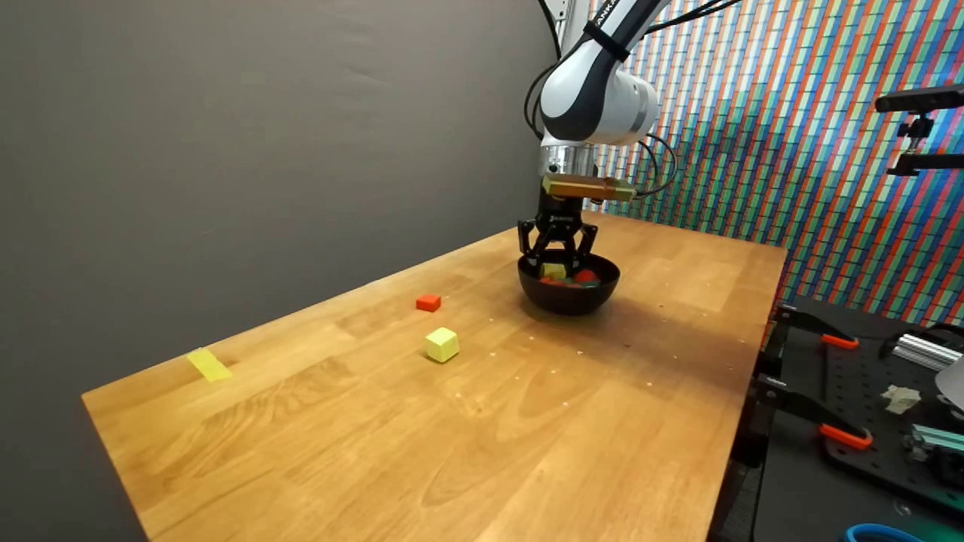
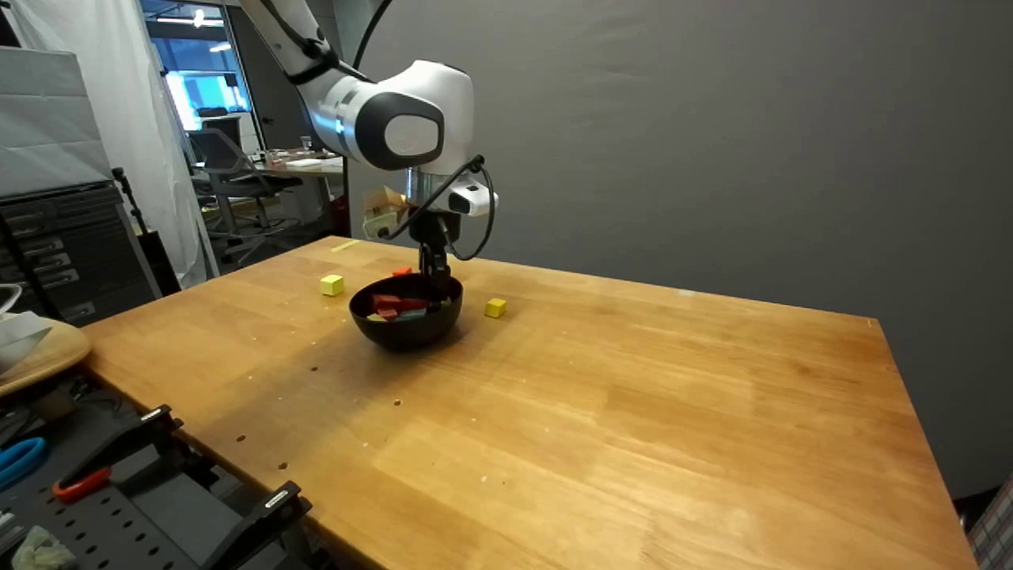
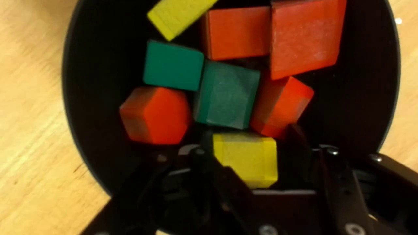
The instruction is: Remove the cubes from the bowl
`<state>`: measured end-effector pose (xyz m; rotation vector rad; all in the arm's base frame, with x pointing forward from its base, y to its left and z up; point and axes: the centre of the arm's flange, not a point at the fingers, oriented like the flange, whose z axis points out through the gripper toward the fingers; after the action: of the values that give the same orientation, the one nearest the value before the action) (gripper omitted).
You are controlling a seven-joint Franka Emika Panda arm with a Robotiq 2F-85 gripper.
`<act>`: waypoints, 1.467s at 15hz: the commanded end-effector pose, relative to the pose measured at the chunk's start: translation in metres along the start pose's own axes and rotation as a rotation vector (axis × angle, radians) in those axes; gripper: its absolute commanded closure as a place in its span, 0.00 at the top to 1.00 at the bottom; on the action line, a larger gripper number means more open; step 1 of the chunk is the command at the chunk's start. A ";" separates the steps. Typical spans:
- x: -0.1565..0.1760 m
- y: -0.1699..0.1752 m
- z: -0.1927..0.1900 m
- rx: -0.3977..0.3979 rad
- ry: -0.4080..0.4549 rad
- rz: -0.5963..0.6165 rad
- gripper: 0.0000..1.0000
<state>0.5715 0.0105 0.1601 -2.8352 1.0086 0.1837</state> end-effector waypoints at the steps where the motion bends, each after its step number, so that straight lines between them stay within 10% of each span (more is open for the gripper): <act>1: -0.010 0.007 0.007 0.030 0.046 0.034 0.27; 6: -0.031 0.003 -0.029 0.013 0.016 -0.046 0.21; 13: -0.086 -0.049 -0.127 -0.147 0.226 -0.333 0.21; 22: -0.015 -0.160 -0.063 -0.066 0.276 -0.452 0.21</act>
<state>0.6069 0.1199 0.2670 -3.1130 0.4350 -0.2286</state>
